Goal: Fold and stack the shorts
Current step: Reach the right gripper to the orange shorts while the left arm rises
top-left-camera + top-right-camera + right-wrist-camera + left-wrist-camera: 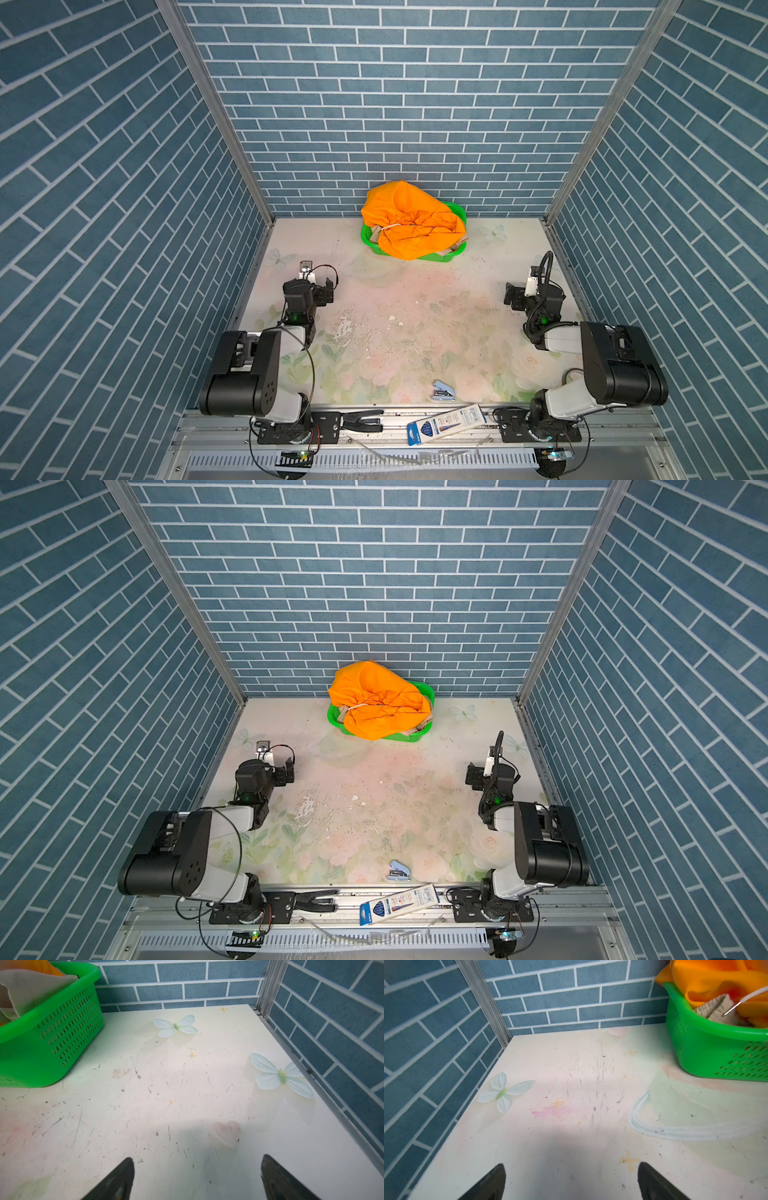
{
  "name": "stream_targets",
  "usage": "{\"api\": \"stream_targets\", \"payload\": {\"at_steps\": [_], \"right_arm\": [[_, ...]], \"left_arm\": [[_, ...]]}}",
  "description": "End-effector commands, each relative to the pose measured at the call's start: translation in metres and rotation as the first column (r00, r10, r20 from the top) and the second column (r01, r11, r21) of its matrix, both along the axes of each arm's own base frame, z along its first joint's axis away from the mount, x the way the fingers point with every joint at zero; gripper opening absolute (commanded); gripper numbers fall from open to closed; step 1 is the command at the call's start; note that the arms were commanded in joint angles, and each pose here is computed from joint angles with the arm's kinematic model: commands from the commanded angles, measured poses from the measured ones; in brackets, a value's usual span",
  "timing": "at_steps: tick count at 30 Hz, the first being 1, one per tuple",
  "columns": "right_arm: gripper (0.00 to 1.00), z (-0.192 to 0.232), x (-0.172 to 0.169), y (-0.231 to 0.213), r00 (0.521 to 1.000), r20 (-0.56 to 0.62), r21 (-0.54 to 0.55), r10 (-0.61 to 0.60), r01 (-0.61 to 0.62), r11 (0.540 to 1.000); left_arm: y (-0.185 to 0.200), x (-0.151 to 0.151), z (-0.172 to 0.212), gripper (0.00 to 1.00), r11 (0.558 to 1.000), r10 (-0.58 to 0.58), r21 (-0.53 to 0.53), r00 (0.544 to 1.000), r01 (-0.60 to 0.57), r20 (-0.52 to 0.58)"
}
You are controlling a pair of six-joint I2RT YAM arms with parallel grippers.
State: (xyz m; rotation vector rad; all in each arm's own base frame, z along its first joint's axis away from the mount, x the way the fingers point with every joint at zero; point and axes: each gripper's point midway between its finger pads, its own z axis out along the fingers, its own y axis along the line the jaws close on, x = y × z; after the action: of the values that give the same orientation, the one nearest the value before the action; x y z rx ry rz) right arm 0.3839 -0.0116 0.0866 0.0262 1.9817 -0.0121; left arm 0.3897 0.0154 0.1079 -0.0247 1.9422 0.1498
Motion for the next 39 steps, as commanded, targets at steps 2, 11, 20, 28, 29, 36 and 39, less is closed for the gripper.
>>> {"api": "stream_targets", "payload": {"at_steps": [2,11,20,28,29,36,39], "right_arm": [[0.91,0.046,0.003,0.011,0.999,0.02,-0.037,0.041,-0.04,0.999],[0.89,0.135,0.02,0.165,0.888,-0.056,-0.067,0.456,-0.459,0.886],[0.89,0.127,0.031,0.336,0.617,-0.182,-0.172,0.765,-0.786,0.593],[0.89,0.077,0.05,0.4,0.518,-0.272,-0.158,0.811,-0.856,0.493],[0.89,0.074,0.054,0.404,0.52,-0.271,-0.157,0.81,-0.854,0.495],[0.76,0.063,0.077,0.417,0.54,-0.27,-0.171,0.797,-0.842,0.512],[0.68,0.047,0.081,0.422,0.532,-0.285,-0.152,0.797,-0.846,0.511]], "left_arm": [[0.001,-0.008,0.04,1.0,0.999,0.034,-0.005,0.999,-0.034,0.028],[-0.025,-0.043,0.118,1.0,0.953,-0.01,-0.301,1.0,0.007,-0.007],[-0.052,-0.062,0.13,1.0,0.892,-0.124,-0.449,0.981,0.045,-0.148],[-0.06,-0.07,0.134,1.0,0.87,-0.159,-0.488,0.977,0.07,-0.144],[-0.06,-0.071,0.133,1.0,0.868,-0.16,-0.492,0.976,0.069,-0.145],[-0.062,-0.073,0.132,1.0,0.864,-0.172,-0.498,0.973,0.073,-0.155],[-0.063,-0.072,0.131,1.0,0.861,-0.177,-0.502,0.972,0.077,-0.154]]}}
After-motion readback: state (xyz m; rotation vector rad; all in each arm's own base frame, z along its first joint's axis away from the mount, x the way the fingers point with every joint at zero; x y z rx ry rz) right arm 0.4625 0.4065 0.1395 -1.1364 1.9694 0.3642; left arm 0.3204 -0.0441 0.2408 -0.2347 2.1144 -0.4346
